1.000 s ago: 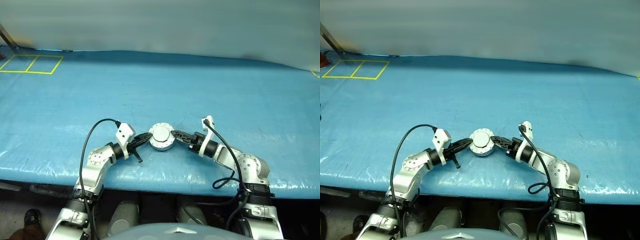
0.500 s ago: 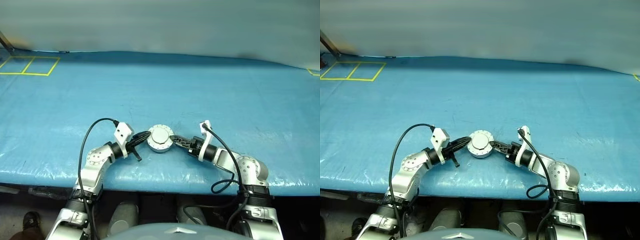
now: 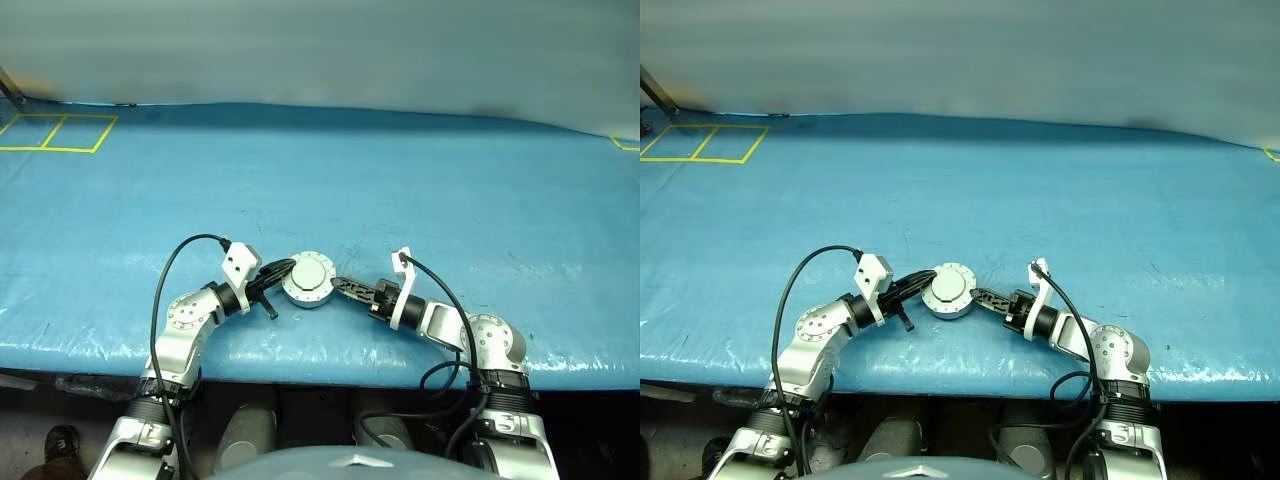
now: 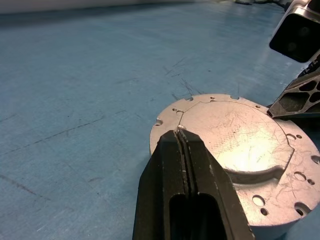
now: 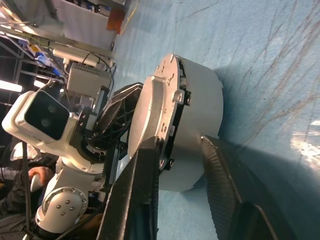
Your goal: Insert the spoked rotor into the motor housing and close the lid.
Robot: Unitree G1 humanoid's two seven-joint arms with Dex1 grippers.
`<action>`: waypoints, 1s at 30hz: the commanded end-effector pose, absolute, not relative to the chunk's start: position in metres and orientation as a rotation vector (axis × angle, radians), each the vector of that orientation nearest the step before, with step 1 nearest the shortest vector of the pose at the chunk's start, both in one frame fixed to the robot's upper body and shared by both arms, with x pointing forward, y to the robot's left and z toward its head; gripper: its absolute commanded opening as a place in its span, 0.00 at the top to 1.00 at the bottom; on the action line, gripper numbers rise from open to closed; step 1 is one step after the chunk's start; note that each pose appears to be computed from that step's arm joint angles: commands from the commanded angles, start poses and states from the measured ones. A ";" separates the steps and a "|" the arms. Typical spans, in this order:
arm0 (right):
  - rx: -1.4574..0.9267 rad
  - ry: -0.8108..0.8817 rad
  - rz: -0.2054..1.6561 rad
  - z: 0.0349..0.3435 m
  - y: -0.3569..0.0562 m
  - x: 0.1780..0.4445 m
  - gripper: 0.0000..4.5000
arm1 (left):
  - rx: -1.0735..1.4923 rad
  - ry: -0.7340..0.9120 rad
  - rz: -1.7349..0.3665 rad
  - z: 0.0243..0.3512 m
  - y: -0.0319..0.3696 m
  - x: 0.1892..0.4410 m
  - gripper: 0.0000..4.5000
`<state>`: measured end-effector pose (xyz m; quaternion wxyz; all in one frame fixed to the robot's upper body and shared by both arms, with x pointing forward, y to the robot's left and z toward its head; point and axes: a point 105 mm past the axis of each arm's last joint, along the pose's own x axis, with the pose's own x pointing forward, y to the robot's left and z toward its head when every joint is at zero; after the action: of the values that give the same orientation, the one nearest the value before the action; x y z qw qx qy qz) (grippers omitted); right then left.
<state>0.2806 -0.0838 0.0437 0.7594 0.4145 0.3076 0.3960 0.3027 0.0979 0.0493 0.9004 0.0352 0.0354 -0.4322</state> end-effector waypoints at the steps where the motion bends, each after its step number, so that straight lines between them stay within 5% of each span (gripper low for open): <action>1: 0.915 0.722 0.954 0.041 -0.058 0.272 0.70 | 0.064 0.122 -0.952 0.037 0.084 0.293 1.00; 16: 0.839 0.732 0.963 0.033 -0.061 0.270 0.70 | 0.066 0.122 -0.958 0.037 0.083 0.294 1.00; 23: 0.858 0.751 0.952 0.030 -0.062 0.270 0.29 | 0.069 0.122 -0.956 0.037 0.084 0.294 1.00; 30: 0.890 0.754 0.945 0.029 -0.062 0.272 0.29 | 0.072 0.120 -0.955 0.037 0.084 0.294 1.00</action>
<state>0.2767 -0.0706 0.0357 0.7462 0.3965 0.3229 0.4263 0.3025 0.0956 0.0490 0.8992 0.0363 0.0354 -0.4345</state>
